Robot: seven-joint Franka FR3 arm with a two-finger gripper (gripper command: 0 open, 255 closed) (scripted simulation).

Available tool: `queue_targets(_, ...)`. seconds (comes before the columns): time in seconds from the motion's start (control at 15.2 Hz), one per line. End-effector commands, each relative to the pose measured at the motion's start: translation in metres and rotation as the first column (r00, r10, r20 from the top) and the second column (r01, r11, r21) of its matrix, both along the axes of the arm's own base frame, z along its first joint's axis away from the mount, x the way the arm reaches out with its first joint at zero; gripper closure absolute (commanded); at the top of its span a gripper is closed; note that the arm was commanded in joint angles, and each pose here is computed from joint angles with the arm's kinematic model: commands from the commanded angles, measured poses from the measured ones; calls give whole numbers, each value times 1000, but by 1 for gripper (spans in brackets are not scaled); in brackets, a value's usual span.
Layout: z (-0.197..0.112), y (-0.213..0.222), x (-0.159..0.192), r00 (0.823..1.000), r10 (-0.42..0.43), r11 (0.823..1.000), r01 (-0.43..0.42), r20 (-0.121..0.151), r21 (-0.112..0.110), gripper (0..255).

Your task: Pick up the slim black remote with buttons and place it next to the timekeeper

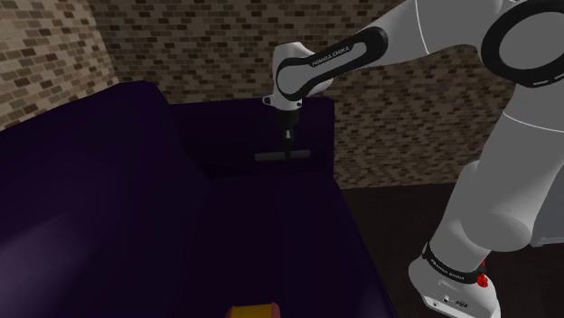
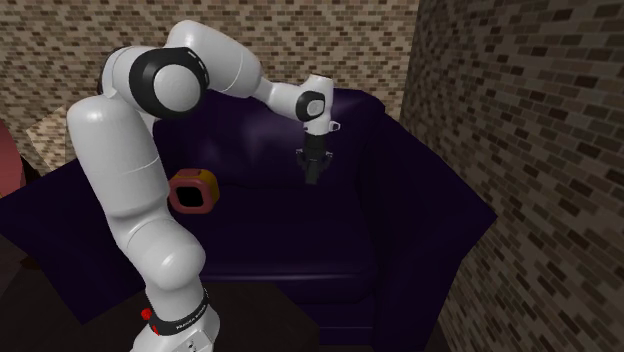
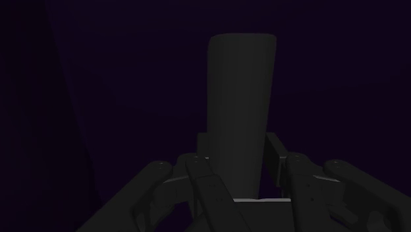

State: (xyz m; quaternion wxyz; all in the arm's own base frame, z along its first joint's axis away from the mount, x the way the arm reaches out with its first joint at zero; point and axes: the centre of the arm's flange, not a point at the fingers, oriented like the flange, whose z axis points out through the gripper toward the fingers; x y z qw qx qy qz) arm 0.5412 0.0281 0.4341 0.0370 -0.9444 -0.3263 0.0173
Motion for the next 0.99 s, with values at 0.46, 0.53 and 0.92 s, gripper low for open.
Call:
queue_targets(0.46, 33, 26, -4, 1000, 0, 1000, 0, 0, 0, 255)
queue_targets(0.53, 33, 39, -6, 1000, 0, 1000, 0, 0, 0, 255)
queue_targets(0.92, 33, 117, -17, 1000, 0, 1000, 0, 0, 0, 255)
